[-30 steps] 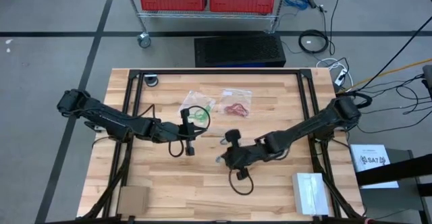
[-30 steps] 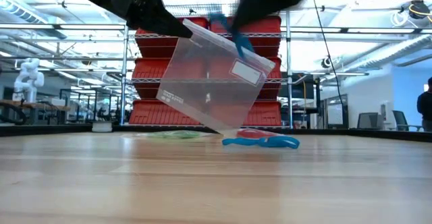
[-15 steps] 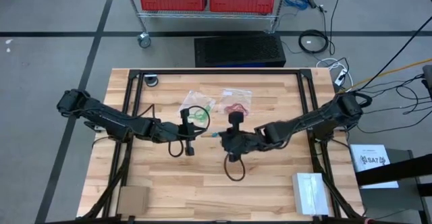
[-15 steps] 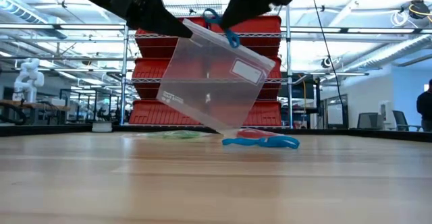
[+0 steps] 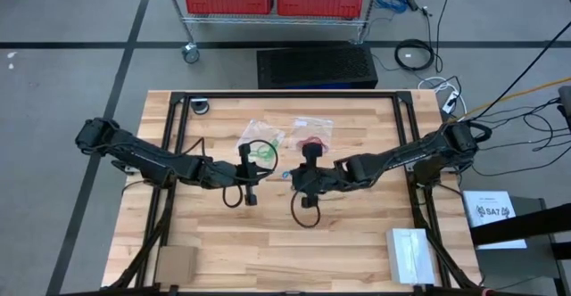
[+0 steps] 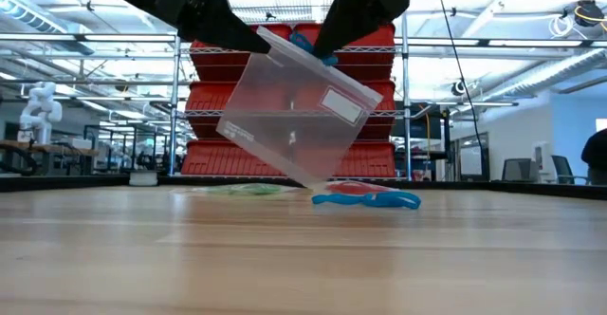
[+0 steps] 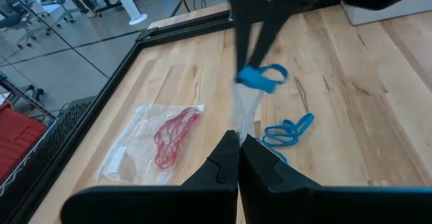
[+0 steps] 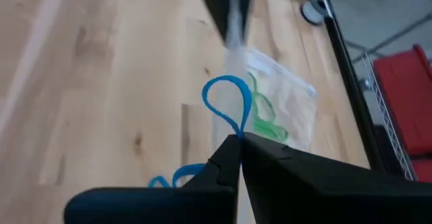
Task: Sort rubber bands
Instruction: Put the blue rubber band into the bottom transparent zip bag, then adjust bottom transparent zip bag
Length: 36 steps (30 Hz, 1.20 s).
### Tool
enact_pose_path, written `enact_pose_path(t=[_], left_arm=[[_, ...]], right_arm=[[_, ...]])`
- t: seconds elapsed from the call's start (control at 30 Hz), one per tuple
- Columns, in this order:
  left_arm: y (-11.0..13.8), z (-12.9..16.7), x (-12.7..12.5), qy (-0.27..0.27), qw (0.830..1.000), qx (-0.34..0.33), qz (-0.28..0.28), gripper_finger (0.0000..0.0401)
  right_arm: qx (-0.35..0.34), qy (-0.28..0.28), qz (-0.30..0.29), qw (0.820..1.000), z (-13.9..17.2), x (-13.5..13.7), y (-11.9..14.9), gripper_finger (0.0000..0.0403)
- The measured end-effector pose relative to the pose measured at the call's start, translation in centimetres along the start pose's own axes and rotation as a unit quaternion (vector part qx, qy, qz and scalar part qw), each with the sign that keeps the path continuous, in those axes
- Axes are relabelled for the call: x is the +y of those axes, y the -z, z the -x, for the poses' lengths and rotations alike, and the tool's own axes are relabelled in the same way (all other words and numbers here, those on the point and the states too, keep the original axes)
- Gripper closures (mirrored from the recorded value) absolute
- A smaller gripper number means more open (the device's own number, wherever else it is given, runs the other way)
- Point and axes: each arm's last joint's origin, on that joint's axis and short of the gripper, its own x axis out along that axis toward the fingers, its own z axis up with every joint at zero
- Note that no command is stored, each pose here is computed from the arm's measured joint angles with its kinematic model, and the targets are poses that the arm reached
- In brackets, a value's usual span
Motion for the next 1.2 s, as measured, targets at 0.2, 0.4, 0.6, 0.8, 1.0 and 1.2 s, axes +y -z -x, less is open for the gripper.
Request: enact_pose_path(t=[0.2, 0.4, 0.6, 0.8, 1.0, 1.2], left_arm=[[0.0, 0.0, 0.0, 0.004, 1.000, -0.001, 0.000, 0.0400], [-0.1, 0.0, -0.1, 0.012, 1.000, -0.004, 0.001, 0.0400], [-0.1, 0.0, -0.1, 0.012, 1.000, -0.004, 0.001, 0.0400], [-0.2, 0.0, 0.0, 0.010, 1.000, -0.009, 0.010, 0.0400], [-0.3, -0.1, 0.3, 0.017, 0.999, -0.038, 0.028, 0.0400], [0.6, -0.1, 0.5, 0.026, 0.996, -0.083, 0.036, 0.0400]], right_arm=[[0.011, -0.028, -0.038, 0.999, -0.6, -1.1, 0.2, 0.0403], [0.015, -0.047, -0.058, 0.997, -0.9, -1.4, 0.3, 0.0363], [0.006, -0.054, -0.053, 0.997, -0.4, -0.9, 0.1, 0.0279], [-0.019, -0.058, -0.056, 0.997, 1.3, -1.2, -0.4, 0.0230], [-0.040, -0.056, -0.047, 0.997, 3.3, -2.2, -0.8, 0.0221], [-0.035, -0.057, -0.062, 0.996, 6.2, -3.6, -0.4, 0.0220]])
